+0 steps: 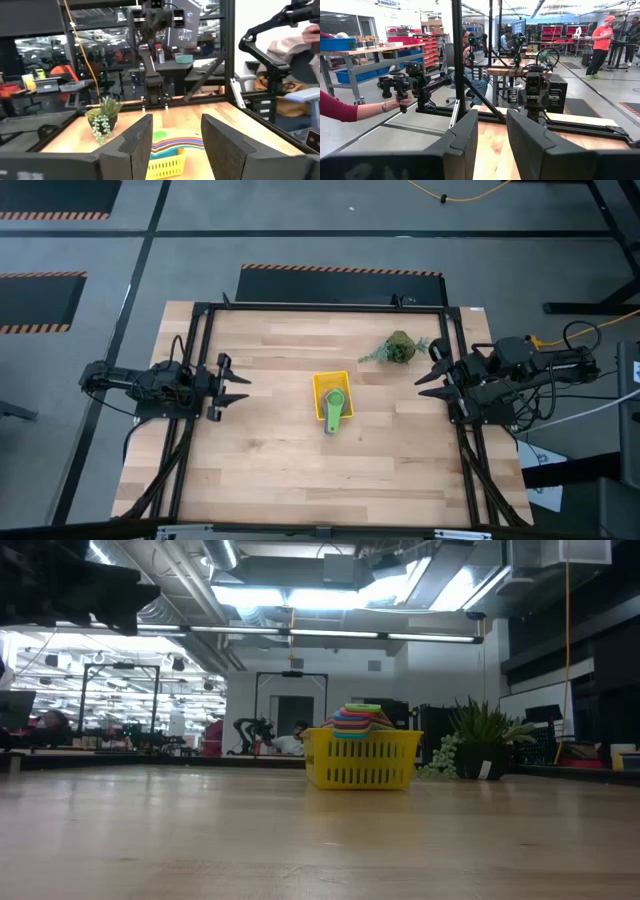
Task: Nest measuring cups in basket
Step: Return to Home Position
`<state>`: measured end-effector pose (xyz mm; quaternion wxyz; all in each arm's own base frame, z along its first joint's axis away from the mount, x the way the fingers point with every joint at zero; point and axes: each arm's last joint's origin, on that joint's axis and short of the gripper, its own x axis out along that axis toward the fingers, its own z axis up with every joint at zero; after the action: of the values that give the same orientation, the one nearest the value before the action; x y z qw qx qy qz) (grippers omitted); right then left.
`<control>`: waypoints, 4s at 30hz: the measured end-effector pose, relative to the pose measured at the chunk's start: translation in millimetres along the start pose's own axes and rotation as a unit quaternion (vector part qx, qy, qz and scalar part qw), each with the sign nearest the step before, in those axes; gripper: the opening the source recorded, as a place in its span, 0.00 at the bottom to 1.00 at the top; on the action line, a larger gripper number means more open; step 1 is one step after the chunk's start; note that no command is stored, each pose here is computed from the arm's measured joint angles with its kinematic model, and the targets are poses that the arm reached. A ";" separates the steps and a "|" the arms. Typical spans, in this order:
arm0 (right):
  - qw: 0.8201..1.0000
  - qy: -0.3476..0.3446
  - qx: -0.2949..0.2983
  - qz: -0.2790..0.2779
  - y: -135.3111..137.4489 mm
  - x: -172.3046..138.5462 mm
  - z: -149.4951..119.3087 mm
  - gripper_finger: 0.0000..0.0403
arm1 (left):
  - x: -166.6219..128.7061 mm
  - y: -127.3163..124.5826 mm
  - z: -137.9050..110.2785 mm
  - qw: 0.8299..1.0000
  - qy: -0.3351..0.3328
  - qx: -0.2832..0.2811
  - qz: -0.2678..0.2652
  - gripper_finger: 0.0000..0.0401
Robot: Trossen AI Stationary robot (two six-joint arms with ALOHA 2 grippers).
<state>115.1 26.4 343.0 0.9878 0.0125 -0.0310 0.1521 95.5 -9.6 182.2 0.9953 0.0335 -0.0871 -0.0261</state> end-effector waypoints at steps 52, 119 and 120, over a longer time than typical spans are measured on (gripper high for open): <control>0.988 0.112 -0.047 -0.095 -35.9 -18.0 -20.2 0.27 | -0.2 0.0 -7.3 0.999 0.037 0.005 0.006 0.40; 0.995 -0.032 -0.027 -0.087 -30.3 -40.3 -162.0 0.27 | -0.3 1.0 -7.2 0.999 0.038 0.006 0.024 0.40; 0.996 -0.022 -0.023 -0.088 -30.4 -40.2 -164.0 0.27 | -0.3 1.3 -7.3 0.999 0.038 0.007 0.029 0.40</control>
<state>95.4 -9.1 176.4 0.9964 -0.0044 -0.0553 0.0637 96.5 -7.8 175.1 0.9980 0.0385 -0.0498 0.0048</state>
